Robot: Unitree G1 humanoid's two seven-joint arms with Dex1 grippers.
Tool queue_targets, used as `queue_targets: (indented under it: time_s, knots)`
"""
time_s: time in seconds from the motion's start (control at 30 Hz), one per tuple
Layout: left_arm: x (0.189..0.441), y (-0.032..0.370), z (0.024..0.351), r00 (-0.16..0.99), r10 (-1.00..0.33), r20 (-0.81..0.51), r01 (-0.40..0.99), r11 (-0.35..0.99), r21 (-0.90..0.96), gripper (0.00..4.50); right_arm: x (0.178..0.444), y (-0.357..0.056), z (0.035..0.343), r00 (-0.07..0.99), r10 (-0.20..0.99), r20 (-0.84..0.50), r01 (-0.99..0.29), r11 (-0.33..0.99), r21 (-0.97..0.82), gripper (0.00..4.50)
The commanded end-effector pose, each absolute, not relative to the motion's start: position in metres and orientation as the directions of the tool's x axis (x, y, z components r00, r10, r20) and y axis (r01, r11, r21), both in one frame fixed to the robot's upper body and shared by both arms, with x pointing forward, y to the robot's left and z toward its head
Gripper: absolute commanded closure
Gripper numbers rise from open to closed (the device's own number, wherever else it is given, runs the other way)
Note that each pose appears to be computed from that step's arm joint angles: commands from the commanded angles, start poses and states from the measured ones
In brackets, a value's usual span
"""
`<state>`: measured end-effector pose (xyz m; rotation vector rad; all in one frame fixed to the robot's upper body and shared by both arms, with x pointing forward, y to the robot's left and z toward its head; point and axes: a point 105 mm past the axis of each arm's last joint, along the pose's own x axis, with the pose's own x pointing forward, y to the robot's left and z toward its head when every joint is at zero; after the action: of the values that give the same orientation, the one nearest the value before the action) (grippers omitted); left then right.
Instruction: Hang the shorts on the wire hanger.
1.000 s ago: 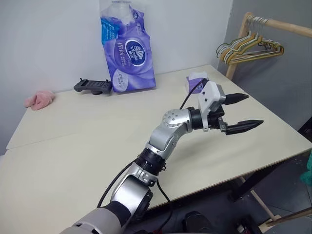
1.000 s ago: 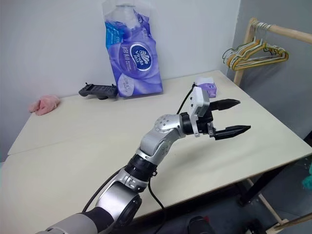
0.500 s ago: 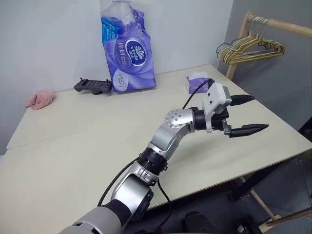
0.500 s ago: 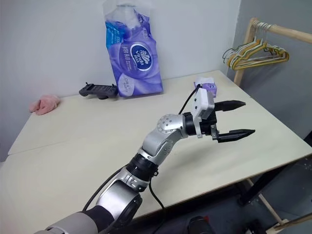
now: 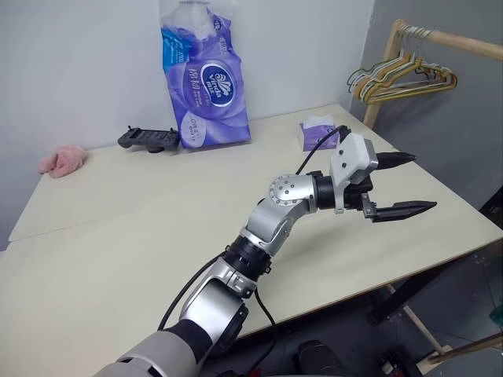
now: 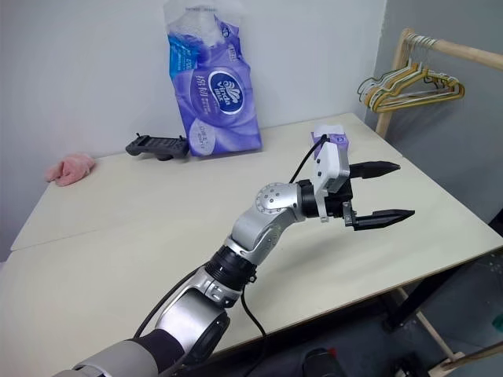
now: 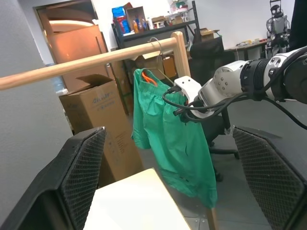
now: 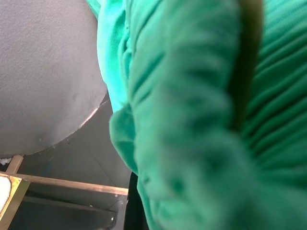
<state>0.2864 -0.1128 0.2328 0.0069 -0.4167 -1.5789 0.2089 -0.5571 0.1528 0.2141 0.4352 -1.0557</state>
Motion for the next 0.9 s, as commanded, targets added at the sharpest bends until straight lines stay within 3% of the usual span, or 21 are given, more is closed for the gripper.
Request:
queue_targets:
  time_s: [0.03, 0.37, 0.6, 0.8, 0.9]
  knots:
    - [0.268, -0.13, 0.257, -0.142, -0.938, 0.316, 0.951, -0.04, 0.308, 0.0, 0.208, -0.565, 0.183, 0.454, -0.818, -0.353, 0.872, 0.489, -0.01, 3.43]
    - [0.271, -0.13, 0.26, -0.14, -0.937, 0.319, 0.95, -0.037, 0.31, 0.0, 0.207, -0.566, 0.182, 0.431, -0.835, -0.341, 0.874, 0.48, -0.073, 0.06]
    - [0.272, -0.13, 0.262, -0.137, -0.935, 0.326, 0.95, -0.031, 0.31, 0.0, 0.194, -0.574, 0.201, 0.315, -0.932, -0.179, 0.901, 0.353, -0.254, 0.02]
    - [0.273, -0.131, 0.262, -0.144, -0.937, 0.319, 0.949, -0.039, 0.312, 0.0, 0.2, -0.541, 0.196, 0.323, -0.932, -0.164, 0.908, 0.354, -0.223, 0.02]
    - [0.275, -0.129, 0.263, -0.15, -0.938, 0.313, 0.947, -0.046, 0.318, 0.0, 0.208, -0.501, 0.198, 0.366, -0.919, -0.145, 0.899, 0.39, -0.2, 0.02]
